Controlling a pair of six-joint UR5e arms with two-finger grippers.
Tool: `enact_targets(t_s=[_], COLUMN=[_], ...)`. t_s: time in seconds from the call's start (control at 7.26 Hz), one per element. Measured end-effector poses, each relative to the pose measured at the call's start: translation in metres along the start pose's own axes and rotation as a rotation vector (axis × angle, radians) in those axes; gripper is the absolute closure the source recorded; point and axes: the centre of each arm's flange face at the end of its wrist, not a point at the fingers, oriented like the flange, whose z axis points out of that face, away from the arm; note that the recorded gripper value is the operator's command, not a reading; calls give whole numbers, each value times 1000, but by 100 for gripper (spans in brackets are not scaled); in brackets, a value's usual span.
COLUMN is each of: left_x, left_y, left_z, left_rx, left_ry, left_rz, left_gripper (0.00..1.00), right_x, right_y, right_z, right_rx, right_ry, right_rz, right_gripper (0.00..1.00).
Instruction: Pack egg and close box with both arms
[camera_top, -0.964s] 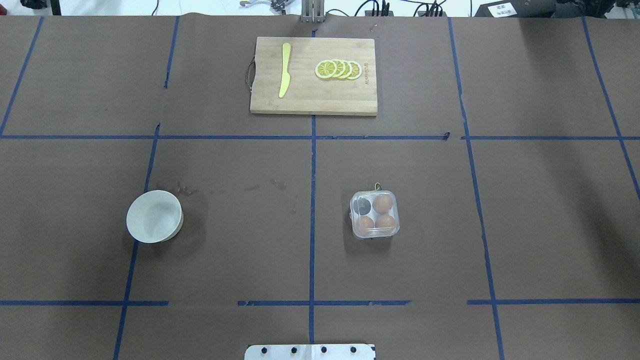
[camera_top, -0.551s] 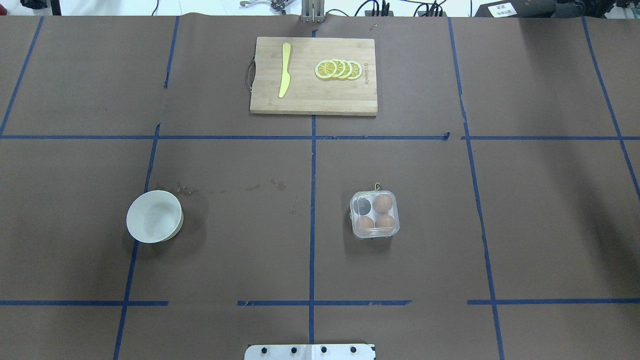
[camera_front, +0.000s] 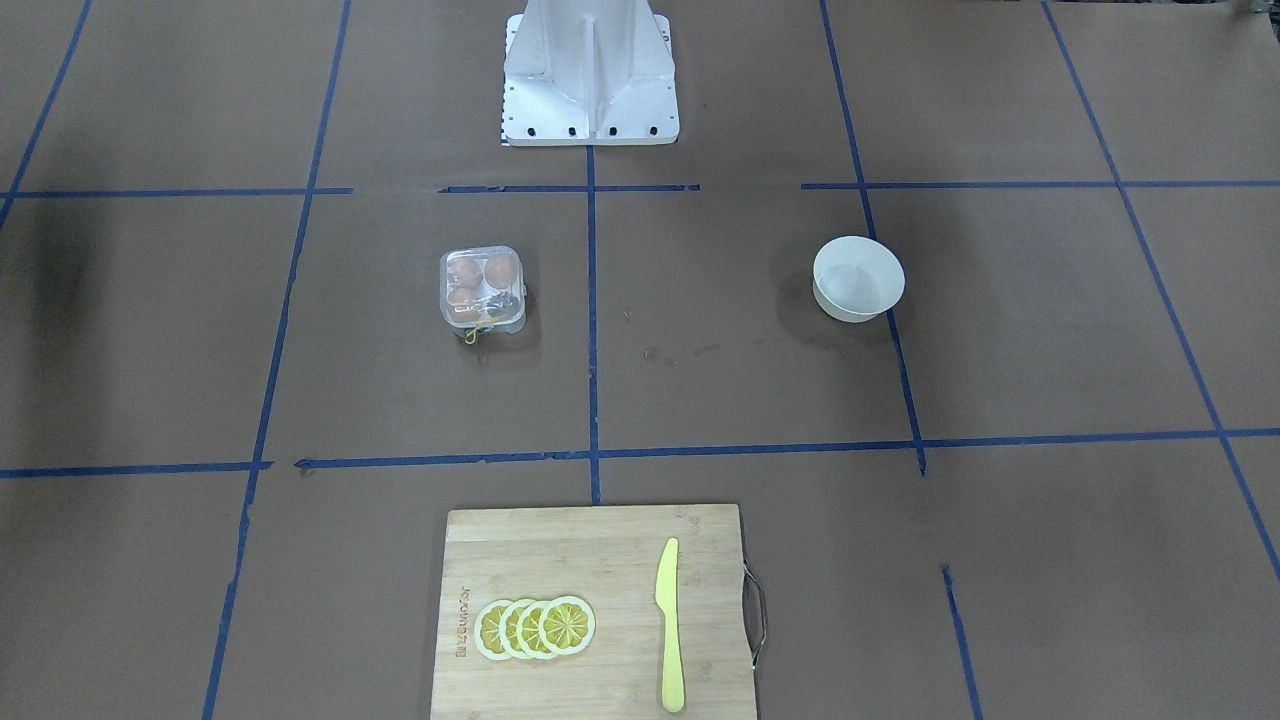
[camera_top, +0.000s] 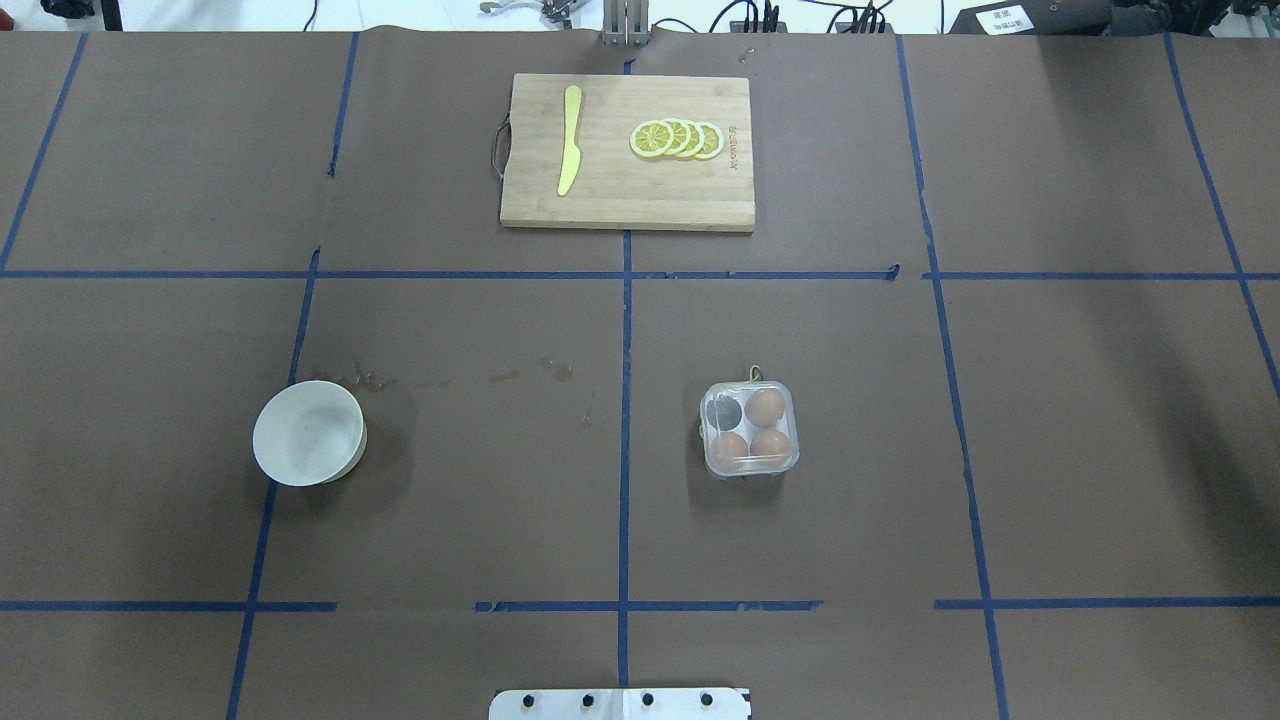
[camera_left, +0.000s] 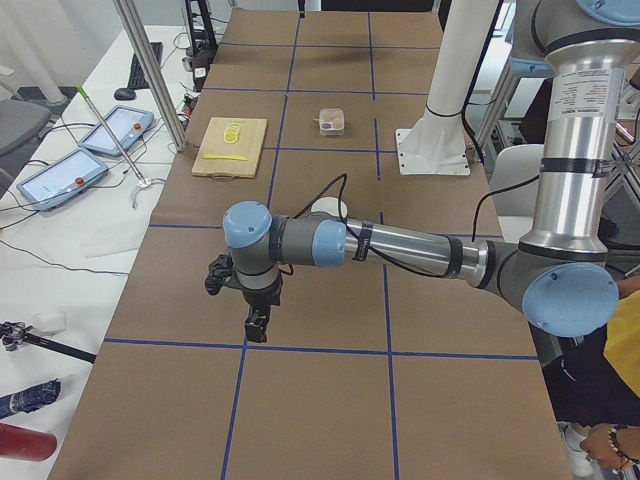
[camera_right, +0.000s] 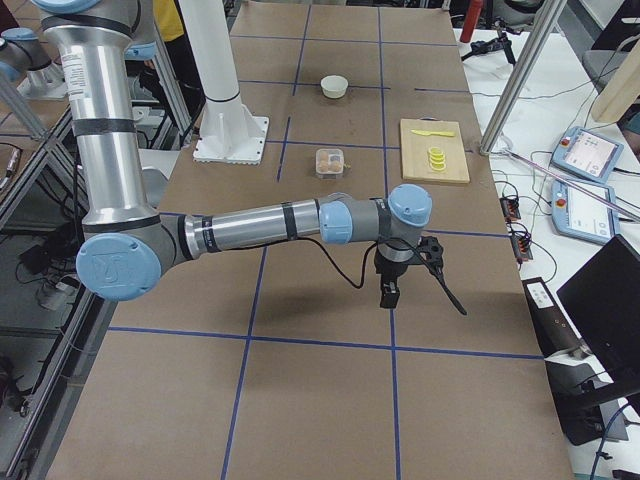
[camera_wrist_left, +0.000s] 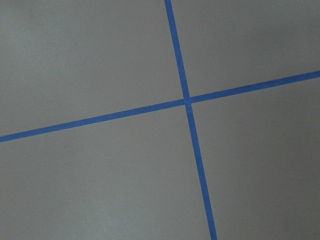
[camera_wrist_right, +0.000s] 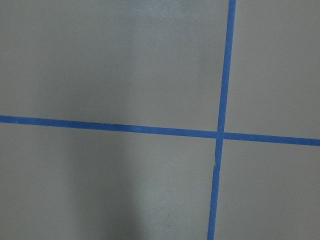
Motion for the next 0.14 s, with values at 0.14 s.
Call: enact_targets(t_s=[0.14], left_x=[-3], left_y=[2], left_z=[-3], left_rx=[-5], left_ry=[1], left_rz=[0], left_gripper=[0], right_x=[0], right_y=[0], right_z=[0], right_rx=[-1], right_ry=[-2], right_rz=[0], right_gripper=[0])
